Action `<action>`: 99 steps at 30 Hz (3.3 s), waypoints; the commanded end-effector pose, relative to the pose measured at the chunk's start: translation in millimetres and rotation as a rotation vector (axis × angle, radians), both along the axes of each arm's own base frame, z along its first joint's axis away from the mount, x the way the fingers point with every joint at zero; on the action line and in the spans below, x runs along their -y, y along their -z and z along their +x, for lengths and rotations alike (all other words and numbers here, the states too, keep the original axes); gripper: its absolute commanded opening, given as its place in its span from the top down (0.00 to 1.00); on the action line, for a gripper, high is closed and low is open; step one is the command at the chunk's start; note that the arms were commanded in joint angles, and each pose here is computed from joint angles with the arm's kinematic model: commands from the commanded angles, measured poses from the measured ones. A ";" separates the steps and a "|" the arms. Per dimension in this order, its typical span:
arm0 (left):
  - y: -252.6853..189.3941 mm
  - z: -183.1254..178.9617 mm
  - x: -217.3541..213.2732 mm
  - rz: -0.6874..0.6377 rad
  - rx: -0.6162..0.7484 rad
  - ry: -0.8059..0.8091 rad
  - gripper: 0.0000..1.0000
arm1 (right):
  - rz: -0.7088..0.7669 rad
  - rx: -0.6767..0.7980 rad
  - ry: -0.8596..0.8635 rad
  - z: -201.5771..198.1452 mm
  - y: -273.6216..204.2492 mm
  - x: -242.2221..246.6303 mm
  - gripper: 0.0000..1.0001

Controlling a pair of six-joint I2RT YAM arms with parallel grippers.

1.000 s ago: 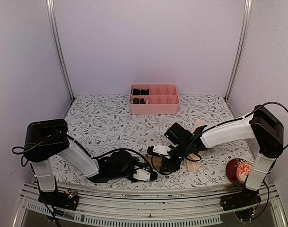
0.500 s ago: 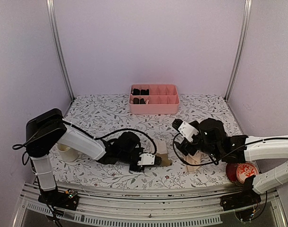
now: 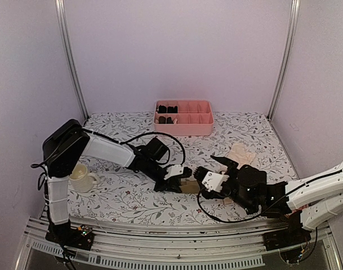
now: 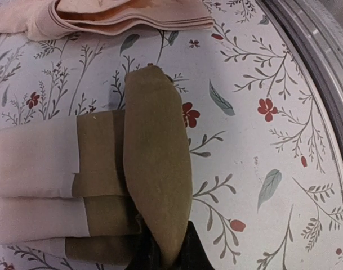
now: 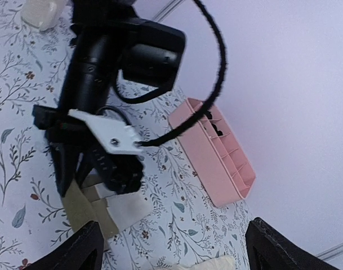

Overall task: Roll the underwear
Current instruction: Roll the underwear at the center of the board.

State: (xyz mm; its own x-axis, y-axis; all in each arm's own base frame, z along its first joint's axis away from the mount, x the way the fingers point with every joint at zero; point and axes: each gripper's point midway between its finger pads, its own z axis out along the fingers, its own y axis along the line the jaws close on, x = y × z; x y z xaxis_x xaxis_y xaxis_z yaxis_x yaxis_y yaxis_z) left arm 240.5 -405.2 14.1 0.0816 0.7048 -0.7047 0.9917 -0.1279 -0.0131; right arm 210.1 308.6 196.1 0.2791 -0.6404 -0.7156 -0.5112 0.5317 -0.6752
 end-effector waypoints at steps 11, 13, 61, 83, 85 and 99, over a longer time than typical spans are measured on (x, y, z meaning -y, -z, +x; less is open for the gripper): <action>35.7 -12.3 -31.8 0.125 -0.454 -0.065 1.00 | -0.373 0.043 -0.142 -17.5 85.7 -49.2 0.16; 38.2 -10.5 -32.4 0.131 -0.479 -0.072 1.00 | -0.405 -0.007 -0.156 -13.3 99.3 -48.5 0.16; -79.4 39.0 -53.8 -0.199 0.105 -0.245 0.10 | -0.560 -0.749 -0.161 1.9 220.3 -51.3 0.91; -53.0 -17.7 -60.2 -0.197 0.650 -0.043 0.35 | -0.457 -1.282 -0.290 -8.8 220.6 -63.2 0.90; -47.6 -20.7 -58.0 -0.181 0.658 -0.033 0.38 | -0.462 -1.323 -0.301 -11.4 223.0 -64.0 0.89; -13.5 -19.8 -49.8 -0.050 0.770 -0.037 0.44 | -0.433 -1.364 -0.328 -15.5 228.3 -62.7 0.90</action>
State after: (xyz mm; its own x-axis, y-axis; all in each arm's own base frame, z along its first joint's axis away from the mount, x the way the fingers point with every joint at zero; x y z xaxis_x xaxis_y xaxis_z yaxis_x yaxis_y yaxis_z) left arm 211.4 -352.2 29.2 0.5329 0.6589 -0.5309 0.7615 -0.0998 0.6405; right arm 231.5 411.7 21.2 -0.2066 -0.8275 -0.5221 -0.9691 0.0995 0.2257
